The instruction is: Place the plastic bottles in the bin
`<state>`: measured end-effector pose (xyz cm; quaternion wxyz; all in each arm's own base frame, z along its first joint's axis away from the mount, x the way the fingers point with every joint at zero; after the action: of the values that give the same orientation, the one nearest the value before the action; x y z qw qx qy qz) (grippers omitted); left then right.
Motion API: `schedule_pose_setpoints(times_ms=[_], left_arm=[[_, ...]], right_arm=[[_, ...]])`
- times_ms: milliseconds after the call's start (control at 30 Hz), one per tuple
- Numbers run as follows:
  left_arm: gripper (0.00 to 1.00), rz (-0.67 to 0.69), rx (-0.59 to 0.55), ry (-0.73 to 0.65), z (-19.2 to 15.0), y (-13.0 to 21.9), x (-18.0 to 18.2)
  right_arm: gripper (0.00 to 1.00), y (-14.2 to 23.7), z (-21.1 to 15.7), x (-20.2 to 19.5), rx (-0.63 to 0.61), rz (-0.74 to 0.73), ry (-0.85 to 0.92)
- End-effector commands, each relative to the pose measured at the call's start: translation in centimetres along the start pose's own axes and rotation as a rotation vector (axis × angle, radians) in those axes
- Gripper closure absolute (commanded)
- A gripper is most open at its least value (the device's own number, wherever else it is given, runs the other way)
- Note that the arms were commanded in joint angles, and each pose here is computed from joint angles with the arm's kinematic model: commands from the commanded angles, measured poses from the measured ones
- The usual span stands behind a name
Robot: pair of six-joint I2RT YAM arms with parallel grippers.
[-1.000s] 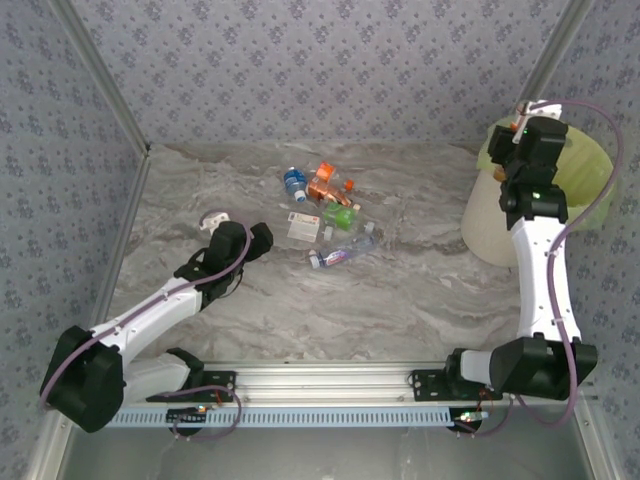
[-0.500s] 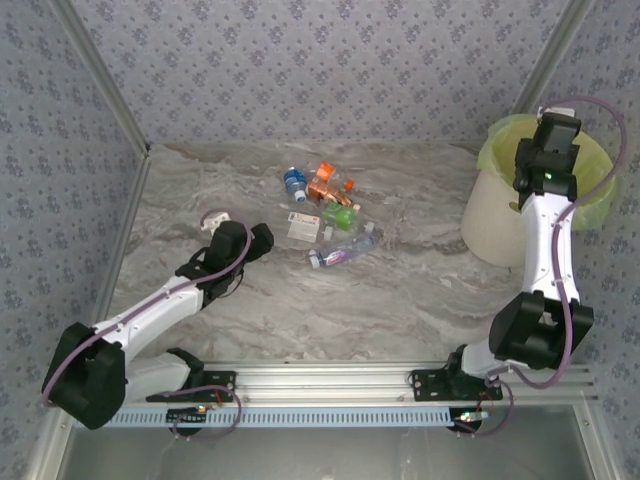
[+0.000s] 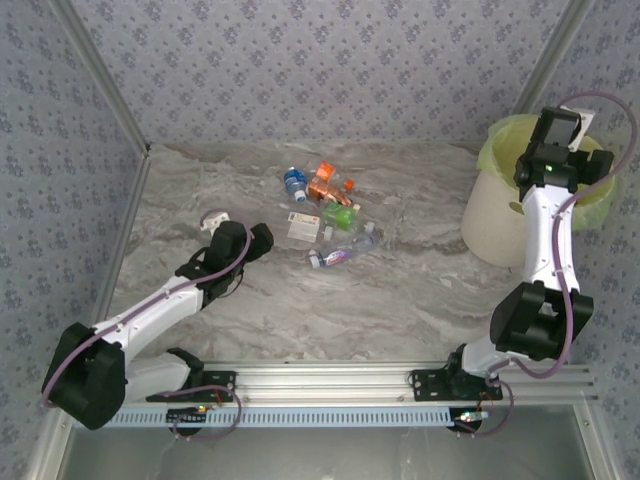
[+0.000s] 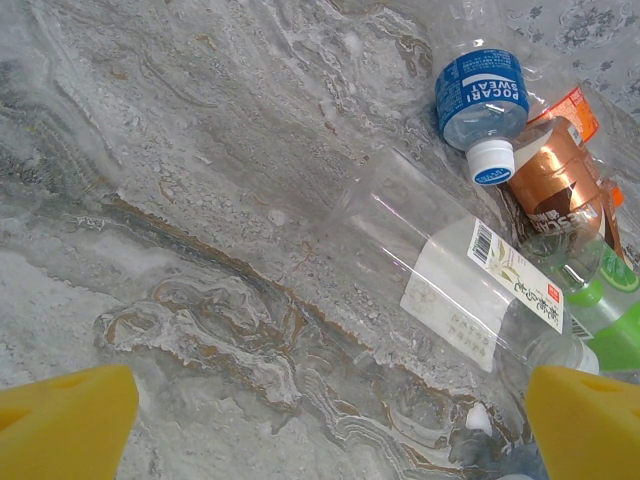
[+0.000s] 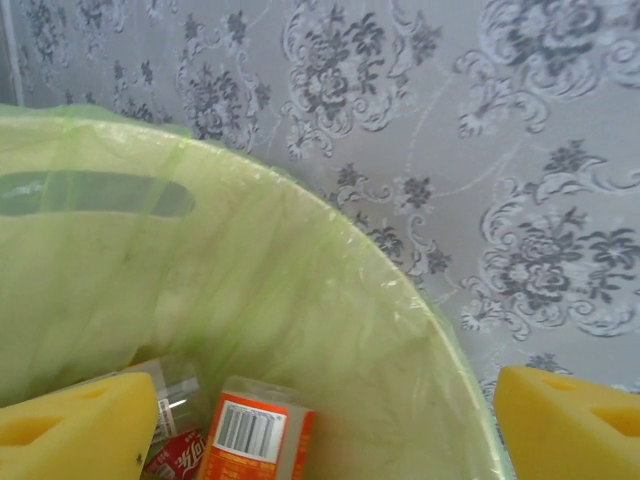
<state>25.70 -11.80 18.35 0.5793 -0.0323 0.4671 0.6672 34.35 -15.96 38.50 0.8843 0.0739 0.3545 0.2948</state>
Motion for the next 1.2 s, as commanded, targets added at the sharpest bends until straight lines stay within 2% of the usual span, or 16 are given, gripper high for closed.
schedule_pose_setpoints(times_ms=[0,100,233,333,433,533,633,800,900,1000,1167], left_arm=[[0.01,-0.025,-0.021,0.011,0.9,0.5,-0.9],[0.01,-0.024,-0.015,0.011,0.9,0.4,-0.9],[0.0,-0.027,0.008,0.007,0.7,0.1,-1.1],[0.0,-0.032,0.03,0.003,0.7,-0.2,-1.4],[0.01,-0.037,0.051,-0.009,0.7,-0.5,-1.9],[0.01,-0.021,0.069,-0.017,0.7,-0.8,-2.0],[0.01,-0.009,0.071,-0.017,0.7,-1.0,-2.1],[0.01,0.016,0.058,0.004,1.0,-0.8,-1.6],[0.01,0.022,0.054,0.012,1.1,-0.5,-1.3],[0.01,0.037,0.04,0.017,1.1,-0.1,-0.7],[0.0,0.059,0.02,0.028,1.4,0.4,0.4]], right_arm=[[0.1,1.4,1.1,-1.1,-0.024,-0.023,-0.046],[0.08,3.0,1.7,-0.9,-0.074,0.058,-0.079],[0.0,5.4,2.3,0.2,-0.146,0.236,-0.138],[0.0,7.8,2.8,1.9,-0.211,0.406,-0.151],[0.0,10.3,3.1,4.6,-0.296,0.605,-0.087],[0.0,13.0,3.3,7.9,-0.416,0.814,0.064],[0.0,15.5,2.3,11.9,-0.518,1.016,0.317],[0.0,19.3,-2.4,19.3,-0.621,1.353,0.807],[0.0,20.5,-4.8,22.3,-0.654,1.509,0.944],[0.0,21.4,-6.7,24.5,-0.706,1.614,1.039],[0.0,22.1,-8.6,27.9,-0.725,1.614,1.221]])
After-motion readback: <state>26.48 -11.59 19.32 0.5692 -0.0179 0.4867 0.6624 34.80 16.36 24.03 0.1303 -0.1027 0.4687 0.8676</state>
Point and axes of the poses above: each hand's point on the last joint's axis, 136 mm out from that joint toward the fingers, its own y axis back along the fingers, its own x axis along the line the jaws close on, z = x × y, the point moved 8 cm from there along y, back along the fingers, and after that the axes turned 12 degrees about y, right-handed, at the moved point
